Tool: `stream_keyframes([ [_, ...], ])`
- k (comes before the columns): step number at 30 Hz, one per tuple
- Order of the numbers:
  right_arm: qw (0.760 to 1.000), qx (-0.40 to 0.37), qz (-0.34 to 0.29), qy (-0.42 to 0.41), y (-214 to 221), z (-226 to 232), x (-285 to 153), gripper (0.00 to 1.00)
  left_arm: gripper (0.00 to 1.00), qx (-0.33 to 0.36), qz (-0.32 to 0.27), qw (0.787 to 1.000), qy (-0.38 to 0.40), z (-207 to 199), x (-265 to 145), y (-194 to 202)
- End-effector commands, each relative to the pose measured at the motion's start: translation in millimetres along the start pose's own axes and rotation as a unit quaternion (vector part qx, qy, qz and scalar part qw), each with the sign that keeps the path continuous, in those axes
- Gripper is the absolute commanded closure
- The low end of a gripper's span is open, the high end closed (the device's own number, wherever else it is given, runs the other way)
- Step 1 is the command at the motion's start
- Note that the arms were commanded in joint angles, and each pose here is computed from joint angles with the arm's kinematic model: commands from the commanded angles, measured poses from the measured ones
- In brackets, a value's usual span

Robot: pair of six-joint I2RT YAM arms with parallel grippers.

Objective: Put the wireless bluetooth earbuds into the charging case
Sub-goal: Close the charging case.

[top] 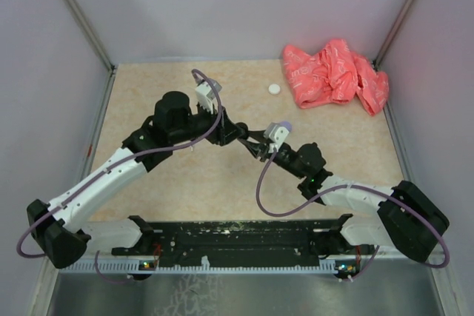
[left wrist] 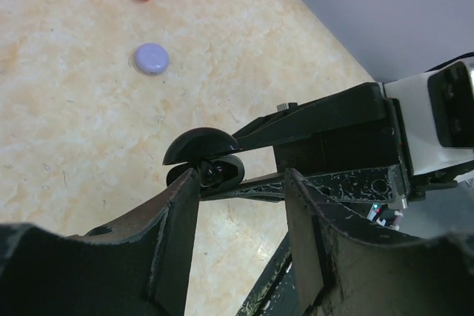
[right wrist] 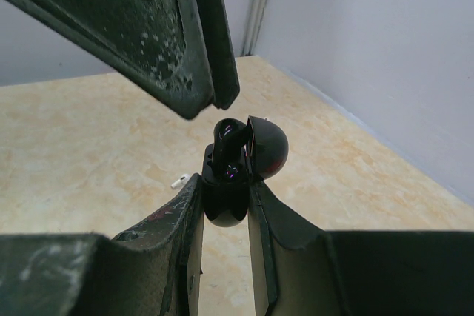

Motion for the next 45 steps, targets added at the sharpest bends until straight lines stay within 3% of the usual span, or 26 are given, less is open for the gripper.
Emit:
stream_keyframes([
  [1, 0.999, -0.018, -0.047, 0.004, -35.1, -9.4, 9.0, 1.00, 0.46, -0.008, 0.017, 1.000, 0.008, -5.7, 1.6, 1.2],
  [22, 0.998, -0.017, -0.055, -0.013, -40.2, -5.0, 9.3, 1.00, 0.50, -0.006, 0.027, 0.999, -0.023, 7.8, 6.3, 6.0],
  [45, 0.996, -0.007, -0.068, -0.060, -47.2, 9.6, 12.3, 1.00, 0.56, 0.068, 0.064, 0.994, 0.052, -3.2, 9.7, 22.9],
])
Point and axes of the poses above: each gripper's point midway between its finger pads, its own x axis out along the fingers, its own z axis along the line the jaws close on, y = z × x, the point moved 1 cm from there along -x, back along the fingers, and after that the axes turned 11 degrees about -x, right-handed, at the moved point
